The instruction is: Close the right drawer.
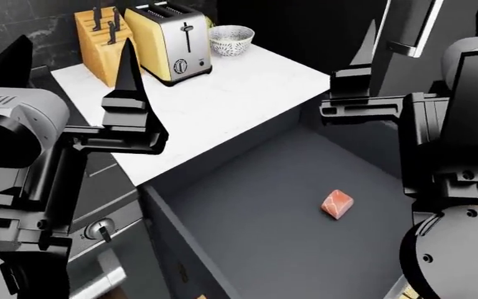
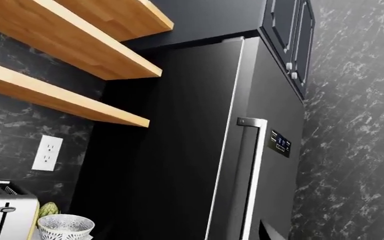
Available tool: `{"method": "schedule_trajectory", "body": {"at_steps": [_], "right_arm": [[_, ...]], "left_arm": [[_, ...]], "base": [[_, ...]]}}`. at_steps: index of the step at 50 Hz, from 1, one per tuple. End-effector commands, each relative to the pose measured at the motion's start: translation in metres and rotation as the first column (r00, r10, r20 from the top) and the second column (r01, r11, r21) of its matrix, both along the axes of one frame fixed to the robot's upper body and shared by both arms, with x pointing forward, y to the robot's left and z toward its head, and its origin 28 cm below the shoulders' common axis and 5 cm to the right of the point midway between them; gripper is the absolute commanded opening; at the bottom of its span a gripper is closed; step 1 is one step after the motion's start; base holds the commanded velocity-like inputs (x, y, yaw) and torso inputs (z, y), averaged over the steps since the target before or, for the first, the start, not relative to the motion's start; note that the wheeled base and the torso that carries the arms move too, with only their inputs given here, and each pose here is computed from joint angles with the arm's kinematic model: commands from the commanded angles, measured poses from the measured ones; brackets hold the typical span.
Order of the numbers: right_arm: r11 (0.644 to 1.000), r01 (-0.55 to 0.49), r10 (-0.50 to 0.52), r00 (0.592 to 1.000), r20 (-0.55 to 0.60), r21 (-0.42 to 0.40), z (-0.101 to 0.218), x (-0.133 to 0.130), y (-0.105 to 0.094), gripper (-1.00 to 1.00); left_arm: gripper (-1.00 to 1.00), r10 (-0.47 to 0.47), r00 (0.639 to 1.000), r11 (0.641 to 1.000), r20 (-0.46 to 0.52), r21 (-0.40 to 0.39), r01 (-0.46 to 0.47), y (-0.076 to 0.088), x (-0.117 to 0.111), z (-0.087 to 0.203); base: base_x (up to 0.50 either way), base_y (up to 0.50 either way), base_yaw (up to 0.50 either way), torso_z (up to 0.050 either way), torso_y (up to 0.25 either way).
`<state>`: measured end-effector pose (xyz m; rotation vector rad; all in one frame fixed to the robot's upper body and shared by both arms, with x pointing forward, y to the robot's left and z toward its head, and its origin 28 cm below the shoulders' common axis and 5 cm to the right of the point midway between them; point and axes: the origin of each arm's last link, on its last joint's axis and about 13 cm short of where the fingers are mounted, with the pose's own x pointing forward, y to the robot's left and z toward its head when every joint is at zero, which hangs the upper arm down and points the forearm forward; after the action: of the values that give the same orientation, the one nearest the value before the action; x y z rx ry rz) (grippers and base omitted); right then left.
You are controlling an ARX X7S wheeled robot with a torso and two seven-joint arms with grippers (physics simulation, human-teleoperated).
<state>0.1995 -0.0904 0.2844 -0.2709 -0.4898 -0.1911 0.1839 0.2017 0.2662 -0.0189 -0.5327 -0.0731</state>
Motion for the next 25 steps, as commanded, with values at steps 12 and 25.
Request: {"method": "schedule_trajectory", "body": {"at_steps": [12, 25], "right_arm": [[0.999, -0.008, 0.008, 1.0, 0.006, 0.037, -0.0008, -0.0015, -0.0027, 1.0], [0.999, 0.007, -0.007, 1.0, 0.004, 0.031, -0.0023, -0.0021, -0.004, 1.0]], "left_arm": [[1.0, -0.001, 1.0, 1.0, 0.002, 0.0, 0.001, -0.0004, -0.0006, 0.0005], [1.0, -0.003, 1.0, 1.0, 0.002, -0.001, 0.003, -0.0003, -0.0005, -0.0004]], "base": [[0.34, -0.37, 0.0, 0.0, 0.0], [0.0, 0.0, 0.0, 0.0, 0.001]]}}
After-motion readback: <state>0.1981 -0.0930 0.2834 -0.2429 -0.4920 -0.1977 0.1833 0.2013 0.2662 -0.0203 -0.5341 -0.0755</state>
